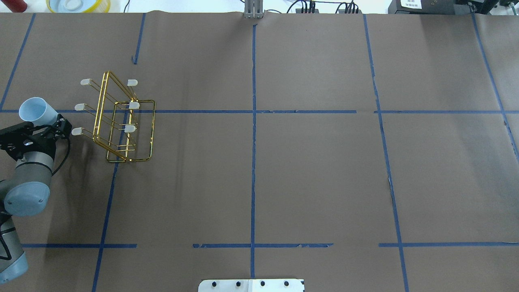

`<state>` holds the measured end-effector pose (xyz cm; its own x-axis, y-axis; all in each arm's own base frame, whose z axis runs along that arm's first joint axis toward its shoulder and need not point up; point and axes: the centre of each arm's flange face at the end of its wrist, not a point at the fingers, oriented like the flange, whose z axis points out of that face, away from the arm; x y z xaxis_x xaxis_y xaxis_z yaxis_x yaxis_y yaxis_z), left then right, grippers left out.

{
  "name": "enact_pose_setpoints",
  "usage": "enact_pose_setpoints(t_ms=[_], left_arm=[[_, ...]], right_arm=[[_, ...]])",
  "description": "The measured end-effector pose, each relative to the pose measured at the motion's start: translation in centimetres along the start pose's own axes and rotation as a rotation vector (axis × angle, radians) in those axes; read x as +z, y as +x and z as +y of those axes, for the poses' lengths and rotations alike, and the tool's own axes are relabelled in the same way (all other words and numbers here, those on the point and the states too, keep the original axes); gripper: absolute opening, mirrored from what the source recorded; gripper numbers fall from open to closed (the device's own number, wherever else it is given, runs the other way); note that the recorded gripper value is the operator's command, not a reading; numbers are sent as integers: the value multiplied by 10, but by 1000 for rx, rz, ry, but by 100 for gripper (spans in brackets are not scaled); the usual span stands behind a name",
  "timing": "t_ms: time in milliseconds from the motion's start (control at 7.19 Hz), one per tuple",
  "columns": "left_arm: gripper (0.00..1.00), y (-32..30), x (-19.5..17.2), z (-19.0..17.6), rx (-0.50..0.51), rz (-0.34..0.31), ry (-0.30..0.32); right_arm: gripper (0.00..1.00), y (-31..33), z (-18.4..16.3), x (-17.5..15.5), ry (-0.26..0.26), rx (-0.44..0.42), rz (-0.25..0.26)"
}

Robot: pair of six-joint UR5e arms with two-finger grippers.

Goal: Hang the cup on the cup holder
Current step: 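Lift the light blue cup with the left gripper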

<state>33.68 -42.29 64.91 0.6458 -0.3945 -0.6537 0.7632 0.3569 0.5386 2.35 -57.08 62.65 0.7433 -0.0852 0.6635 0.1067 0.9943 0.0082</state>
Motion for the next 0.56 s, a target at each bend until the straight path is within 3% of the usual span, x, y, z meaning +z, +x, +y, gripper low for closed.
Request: enact_pose_setpoints(t_ms=[556], left_arm=[[100,-7,8,-3,1,-19,12]], right_arm=[[100,0,0,0,0,0,0]])
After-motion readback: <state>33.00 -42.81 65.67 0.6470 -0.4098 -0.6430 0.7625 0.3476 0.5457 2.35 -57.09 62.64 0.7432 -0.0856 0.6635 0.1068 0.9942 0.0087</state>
